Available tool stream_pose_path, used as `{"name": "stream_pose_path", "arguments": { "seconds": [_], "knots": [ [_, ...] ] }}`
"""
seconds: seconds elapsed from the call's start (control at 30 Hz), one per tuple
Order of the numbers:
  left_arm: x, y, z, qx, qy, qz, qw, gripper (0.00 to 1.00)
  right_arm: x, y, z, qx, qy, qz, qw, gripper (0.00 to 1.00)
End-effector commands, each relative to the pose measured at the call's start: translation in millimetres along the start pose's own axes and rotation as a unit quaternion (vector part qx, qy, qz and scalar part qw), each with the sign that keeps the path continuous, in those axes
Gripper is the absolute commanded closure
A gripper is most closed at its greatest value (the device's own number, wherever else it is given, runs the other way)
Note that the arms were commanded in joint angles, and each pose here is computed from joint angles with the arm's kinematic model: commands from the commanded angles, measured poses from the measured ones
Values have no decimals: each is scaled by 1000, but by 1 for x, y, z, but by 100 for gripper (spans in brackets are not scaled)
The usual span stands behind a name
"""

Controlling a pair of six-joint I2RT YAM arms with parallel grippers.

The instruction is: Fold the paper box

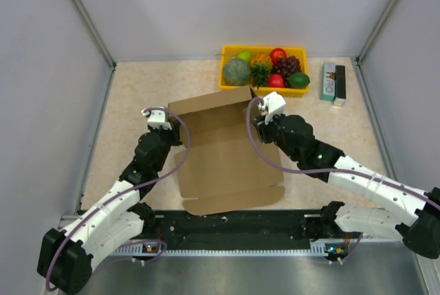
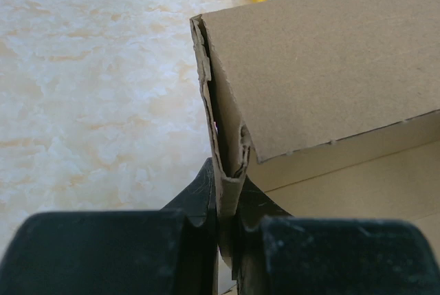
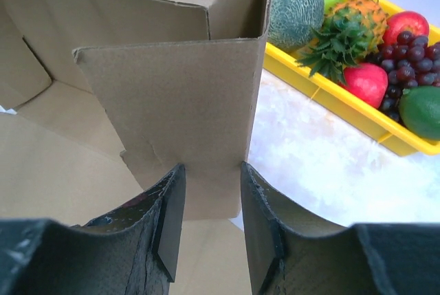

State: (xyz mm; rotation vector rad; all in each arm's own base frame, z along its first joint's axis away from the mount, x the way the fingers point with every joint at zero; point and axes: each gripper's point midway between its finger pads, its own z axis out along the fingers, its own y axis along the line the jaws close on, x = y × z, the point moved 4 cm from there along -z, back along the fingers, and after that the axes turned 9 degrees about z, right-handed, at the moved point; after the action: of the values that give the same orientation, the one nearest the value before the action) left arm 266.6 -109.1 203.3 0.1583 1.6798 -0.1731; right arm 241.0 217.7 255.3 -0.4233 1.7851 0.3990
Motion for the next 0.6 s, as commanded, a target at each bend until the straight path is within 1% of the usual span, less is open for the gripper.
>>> {"name": "stream_pose_path", "arguments": {
  "seconds": [0.0, 0.1, 0.13, 0.23, 0.3, 0.43, 0.5, 0.53, 0.57],
  "knots": [
    [-2, -18, -5, 55, 10, -9, 998, 100, -28, 9, -6, -37, -56, -13, 998, 62],
    [-2, -17, -7, 55, 7, -9, 998, 100, -35, 22, -7, -87, -61, -36, 994, 63],
    [-4, -17, -8, 57, 3, -9, 998, 100, -36, 30, -8, -118, -61, -44, 990, 66],
    [-7, -19, -11, 64, -6, -12, 998, 100, -35, 41, -10, -161, -58, -53, 984, 70],
    [-7, -19, -12, 69, -9, -11, 998, 100, -30, 46, -10, -181, -50, -60, 980, 71],
    [-9, -18, -13, 63, -12, -15, 998, 100, -27, 47, -10, -180, -26, -50, 982, 72],
    [-8, -13, -13, 43, -9, -22, 999, 100, -29, 45, -16, -178, -26, -38, 983, 72],
    [-6, -12, -12, 37, -6, -27, 999, 100, -23, 44, -21, -179, -13, -32, 983, 71],
    [-6, -10, -12, 31, -6, -26, 999, 100, -27, 41, -28, -177, -18, -25, 984, 71]
  ]
}}
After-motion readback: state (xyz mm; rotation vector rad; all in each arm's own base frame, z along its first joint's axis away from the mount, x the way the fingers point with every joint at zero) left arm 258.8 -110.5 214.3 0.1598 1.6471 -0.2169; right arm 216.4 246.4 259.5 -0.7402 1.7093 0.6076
